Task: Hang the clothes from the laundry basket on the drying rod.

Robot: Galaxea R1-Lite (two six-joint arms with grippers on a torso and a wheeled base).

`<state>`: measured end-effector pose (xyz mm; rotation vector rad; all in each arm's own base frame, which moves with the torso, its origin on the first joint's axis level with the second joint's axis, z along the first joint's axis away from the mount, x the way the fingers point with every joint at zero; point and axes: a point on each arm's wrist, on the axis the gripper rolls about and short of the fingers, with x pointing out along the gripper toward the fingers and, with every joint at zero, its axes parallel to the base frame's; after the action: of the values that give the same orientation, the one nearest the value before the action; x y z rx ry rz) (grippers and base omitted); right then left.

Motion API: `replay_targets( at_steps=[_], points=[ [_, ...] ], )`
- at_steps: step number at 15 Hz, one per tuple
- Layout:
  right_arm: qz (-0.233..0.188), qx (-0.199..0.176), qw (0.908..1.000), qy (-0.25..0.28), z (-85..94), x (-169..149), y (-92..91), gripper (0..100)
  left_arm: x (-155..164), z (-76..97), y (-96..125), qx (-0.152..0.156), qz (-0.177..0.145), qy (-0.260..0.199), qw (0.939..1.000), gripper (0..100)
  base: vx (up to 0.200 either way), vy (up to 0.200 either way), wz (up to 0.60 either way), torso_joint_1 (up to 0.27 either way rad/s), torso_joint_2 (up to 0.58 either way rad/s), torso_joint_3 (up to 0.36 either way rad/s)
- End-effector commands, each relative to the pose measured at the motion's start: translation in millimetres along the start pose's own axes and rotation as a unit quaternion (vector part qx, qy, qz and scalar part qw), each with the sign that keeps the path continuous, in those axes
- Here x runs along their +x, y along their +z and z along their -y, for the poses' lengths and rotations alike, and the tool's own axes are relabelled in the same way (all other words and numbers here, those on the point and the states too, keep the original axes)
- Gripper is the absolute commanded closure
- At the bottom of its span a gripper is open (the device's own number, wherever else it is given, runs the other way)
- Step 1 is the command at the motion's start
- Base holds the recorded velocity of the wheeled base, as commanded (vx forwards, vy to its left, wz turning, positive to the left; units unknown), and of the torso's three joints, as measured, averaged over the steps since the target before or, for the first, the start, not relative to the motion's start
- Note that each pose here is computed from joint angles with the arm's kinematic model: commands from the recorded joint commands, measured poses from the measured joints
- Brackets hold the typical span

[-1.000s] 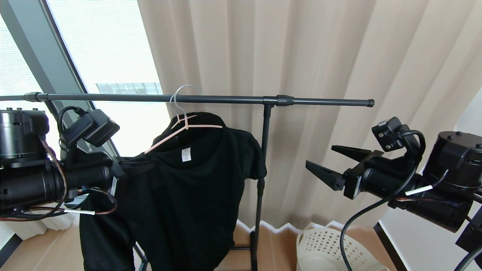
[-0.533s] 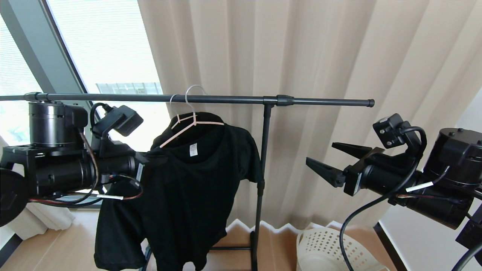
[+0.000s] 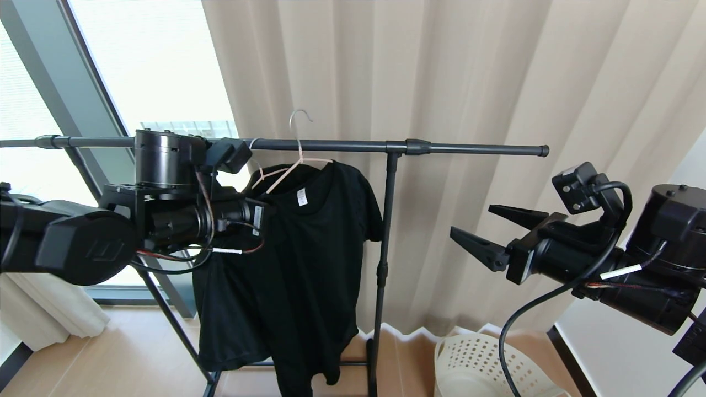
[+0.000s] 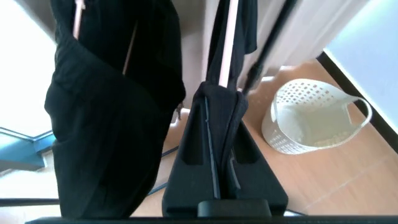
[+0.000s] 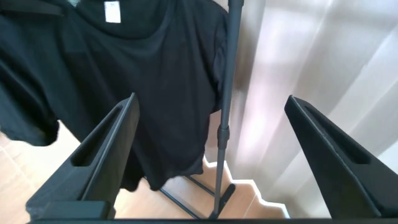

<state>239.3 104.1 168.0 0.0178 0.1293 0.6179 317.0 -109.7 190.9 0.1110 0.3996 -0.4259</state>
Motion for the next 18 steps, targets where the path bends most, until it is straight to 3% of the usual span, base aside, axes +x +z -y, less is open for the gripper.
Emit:
replay_targets(
  at_steps=[1,7,18],
  points=[
    [0.006,-0.002,1.0,0.001,-0.9,-3,2.6,0,25,7.5,-1,-0.008,-0.01,0.0,0.9999,100,0.0,0.0,0.0,0.0,0.0,0.0],
    [0.01,-0.003,0.9999,-0.002,0.1,-5,4.8,0,55,11.6,-2,-0.05,-0.016,0.003,0.9986,100,0.0,0.0,0.0,0.0,0.0,0.0],
    [0.007,-0.003,1.0,-0.002,0.4,-4,3.3,0,71,11.1,-20,-0.058,-0.045,0.003,0.9973,100,0.0,0.0,0.0,0.0,0.0,0.0]
  ],
)
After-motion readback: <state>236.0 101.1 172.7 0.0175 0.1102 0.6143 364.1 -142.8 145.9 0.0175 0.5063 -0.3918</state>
